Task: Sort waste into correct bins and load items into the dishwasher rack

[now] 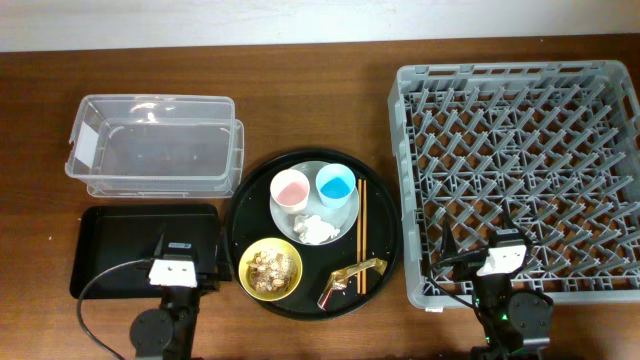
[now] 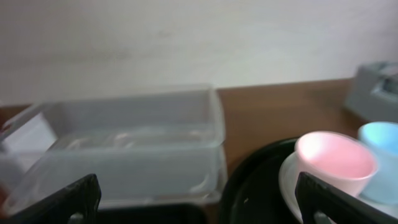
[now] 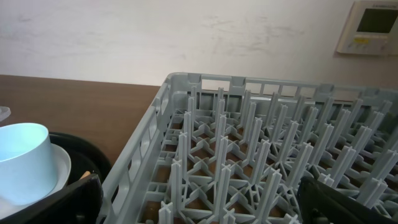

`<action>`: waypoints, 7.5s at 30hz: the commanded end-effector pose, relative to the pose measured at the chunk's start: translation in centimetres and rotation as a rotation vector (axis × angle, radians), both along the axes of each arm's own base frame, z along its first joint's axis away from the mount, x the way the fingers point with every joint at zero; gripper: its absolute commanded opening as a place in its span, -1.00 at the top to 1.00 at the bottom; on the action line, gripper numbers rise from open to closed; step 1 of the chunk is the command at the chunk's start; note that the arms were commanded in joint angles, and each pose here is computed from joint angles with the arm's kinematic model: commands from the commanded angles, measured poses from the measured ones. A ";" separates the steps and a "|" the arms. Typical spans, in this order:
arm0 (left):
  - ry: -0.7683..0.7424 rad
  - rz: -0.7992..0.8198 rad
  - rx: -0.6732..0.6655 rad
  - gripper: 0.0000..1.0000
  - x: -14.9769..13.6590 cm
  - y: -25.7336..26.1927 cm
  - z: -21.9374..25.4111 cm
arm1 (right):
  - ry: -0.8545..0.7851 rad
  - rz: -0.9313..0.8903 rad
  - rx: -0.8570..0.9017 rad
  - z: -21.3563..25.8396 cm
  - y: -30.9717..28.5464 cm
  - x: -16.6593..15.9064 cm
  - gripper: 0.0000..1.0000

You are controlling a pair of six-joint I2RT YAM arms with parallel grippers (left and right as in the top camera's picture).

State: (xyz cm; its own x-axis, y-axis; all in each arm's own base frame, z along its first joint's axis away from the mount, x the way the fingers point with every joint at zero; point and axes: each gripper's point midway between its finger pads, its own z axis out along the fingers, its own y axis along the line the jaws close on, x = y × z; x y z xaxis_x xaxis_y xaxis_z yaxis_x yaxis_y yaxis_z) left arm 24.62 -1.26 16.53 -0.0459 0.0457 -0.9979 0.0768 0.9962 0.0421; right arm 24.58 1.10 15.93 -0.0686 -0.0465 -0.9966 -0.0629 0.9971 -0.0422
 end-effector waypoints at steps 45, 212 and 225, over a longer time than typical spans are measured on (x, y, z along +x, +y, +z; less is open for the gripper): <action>1.155 -0.197 0.184 -0.07 1.8 -19.5 -8.8 | 0.001 0.003 0.002 -0.2 0.0 0.0 -0.97; 0.774 0.452 -0.154 -0.33 22.8 3.0 0.8 | 0.001 0.003 0.002 -0.2 0.0 0.0 -0.97; 1.397 -0.178 0.113 0.42 -3.1 -17.6 -2.6 | 0.001 0.003 0.002 -0.2 0.0 0.0 -0.97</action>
State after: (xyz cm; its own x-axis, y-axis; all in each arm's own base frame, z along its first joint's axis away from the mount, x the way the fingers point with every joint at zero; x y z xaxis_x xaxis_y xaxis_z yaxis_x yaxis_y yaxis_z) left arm 24.73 -17.18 17.06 -0.9577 0.2013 -0.2054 0.2247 0.9696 -0.0974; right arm 24.59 1.09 15.94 -0.0683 -0.0457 -0.9966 -0.0629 0.9972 -0.0414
